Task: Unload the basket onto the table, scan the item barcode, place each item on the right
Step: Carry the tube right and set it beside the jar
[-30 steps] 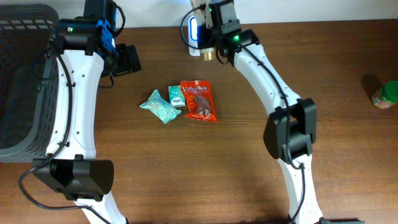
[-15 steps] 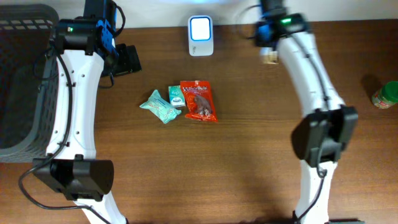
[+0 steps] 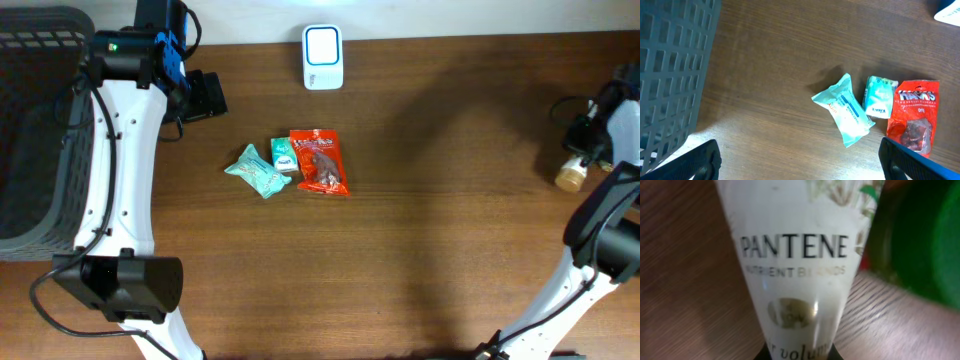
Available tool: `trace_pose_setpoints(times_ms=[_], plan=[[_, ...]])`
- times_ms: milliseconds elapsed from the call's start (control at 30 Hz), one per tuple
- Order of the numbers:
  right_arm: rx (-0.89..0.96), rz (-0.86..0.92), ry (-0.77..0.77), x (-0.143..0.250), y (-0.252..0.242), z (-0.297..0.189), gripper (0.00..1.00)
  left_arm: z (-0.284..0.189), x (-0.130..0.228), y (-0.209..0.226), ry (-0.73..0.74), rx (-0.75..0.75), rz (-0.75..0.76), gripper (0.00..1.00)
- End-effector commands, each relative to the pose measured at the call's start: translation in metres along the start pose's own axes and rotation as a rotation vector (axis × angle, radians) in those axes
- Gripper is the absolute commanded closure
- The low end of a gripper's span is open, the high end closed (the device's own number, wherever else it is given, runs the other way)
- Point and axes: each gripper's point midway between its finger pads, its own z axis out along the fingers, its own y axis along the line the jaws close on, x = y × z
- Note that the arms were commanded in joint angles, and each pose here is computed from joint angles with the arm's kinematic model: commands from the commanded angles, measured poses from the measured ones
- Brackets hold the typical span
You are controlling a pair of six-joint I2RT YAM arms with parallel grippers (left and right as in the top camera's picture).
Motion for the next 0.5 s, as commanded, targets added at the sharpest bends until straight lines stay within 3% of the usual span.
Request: trace_pose_setpoints(times_ms=[0,33,67,100,267,467], plan=[[-0.025,-0.039,-0.027,-0.005,-0.018,0.006,0.96,0.002,-0.001,0.003,0.001,-0.01,-0.011,0.01],[-0.018,-0.017,-0.032,-0.007,-0.029,0.011,0.88,0.002,-0.001,0.003,0.001,-0.01,-0.011,0.01],[-0.012,-0.002,-0.03,-0.006,-0.037,0.012,0.66,0.001,0.0,0.003,0.001,-0.01,-0.011,0.01],[-0.008,0.008,-0.029,-0.006,-0.043,0.013,0.59,0.001,-0.001,0.003,0.001,-0.01,-0.011,0.01],[0.114,0.108,0.021,0.007,-0.085,0.01,0.49,0.001,-0.001,0.003,0.001,-0.01,-0.011,0.01],[-0.064,0.056,-0.124,-0.039,-0.015,-0.063,0.39,0.002,-0.001,0.003,0.001,-0.01,-0.011,0.01]])
